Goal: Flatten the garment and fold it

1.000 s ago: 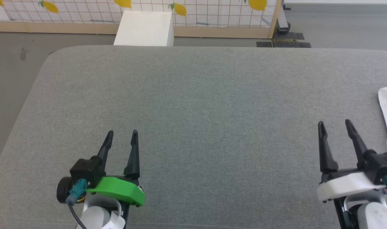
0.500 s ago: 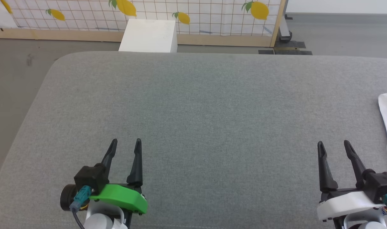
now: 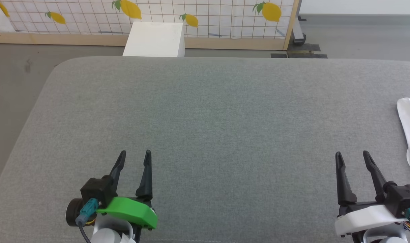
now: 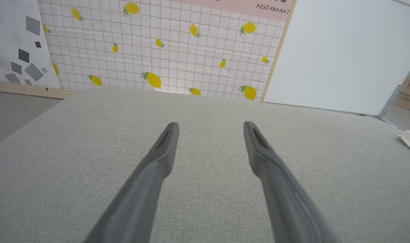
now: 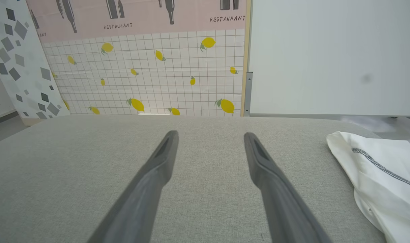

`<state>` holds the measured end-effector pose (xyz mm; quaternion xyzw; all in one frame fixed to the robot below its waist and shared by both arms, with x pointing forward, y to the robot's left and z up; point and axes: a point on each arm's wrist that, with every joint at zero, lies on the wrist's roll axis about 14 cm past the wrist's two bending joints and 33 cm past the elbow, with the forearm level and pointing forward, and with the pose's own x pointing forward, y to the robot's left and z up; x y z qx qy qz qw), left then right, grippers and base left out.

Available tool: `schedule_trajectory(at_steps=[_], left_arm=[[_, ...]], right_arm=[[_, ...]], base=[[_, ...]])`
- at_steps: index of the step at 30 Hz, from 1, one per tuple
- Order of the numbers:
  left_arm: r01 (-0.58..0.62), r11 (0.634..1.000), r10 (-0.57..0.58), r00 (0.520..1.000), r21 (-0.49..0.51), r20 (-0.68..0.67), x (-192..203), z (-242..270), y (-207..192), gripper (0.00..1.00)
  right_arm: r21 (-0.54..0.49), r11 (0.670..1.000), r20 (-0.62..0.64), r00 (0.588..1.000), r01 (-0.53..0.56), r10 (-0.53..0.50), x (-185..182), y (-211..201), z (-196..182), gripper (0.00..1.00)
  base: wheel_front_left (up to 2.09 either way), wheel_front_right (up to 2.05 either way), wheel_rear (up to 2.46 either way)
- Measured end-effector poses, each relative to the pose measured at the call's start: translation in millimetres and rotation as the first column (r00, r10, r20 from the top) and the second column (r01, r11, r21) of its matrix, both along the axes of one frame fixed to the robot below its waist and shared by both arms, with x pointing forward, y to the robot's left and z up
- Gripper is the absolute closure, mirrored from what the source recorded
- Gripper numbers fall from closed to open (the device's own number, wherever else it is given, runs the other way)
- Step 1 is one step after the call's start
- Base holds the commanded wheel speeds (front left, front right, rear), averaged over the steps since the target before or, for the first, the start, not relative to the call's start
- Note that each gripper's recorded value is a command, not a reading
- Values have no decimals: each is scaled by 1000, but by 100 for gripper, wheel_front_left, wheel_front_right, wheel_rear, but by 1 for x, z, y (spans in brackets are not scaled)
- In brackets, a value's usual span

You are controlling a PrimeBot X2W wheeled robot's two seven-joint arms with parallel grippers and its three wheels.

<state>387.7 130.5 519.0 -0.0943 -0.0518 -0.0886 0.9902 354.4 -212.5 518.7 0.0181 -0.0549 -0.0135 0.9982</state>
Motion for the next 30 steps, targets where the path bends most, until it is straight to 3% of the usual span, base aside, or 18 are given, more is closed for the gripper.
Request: schedule_trajectory(at_steps=[1,30], left_arm=[[-1,1000,1,1000,-1,-1,0,0,0,100],[-6,1000,6,1000,10,-4,1,2,2,100]], right_arm=[[0,1000,-1,1000,1,-1,0,0,0,100],[-2,1000,-11,1000,-7,7,1,2,-1,100]], base=[[0,0,0],[0,0,0]])
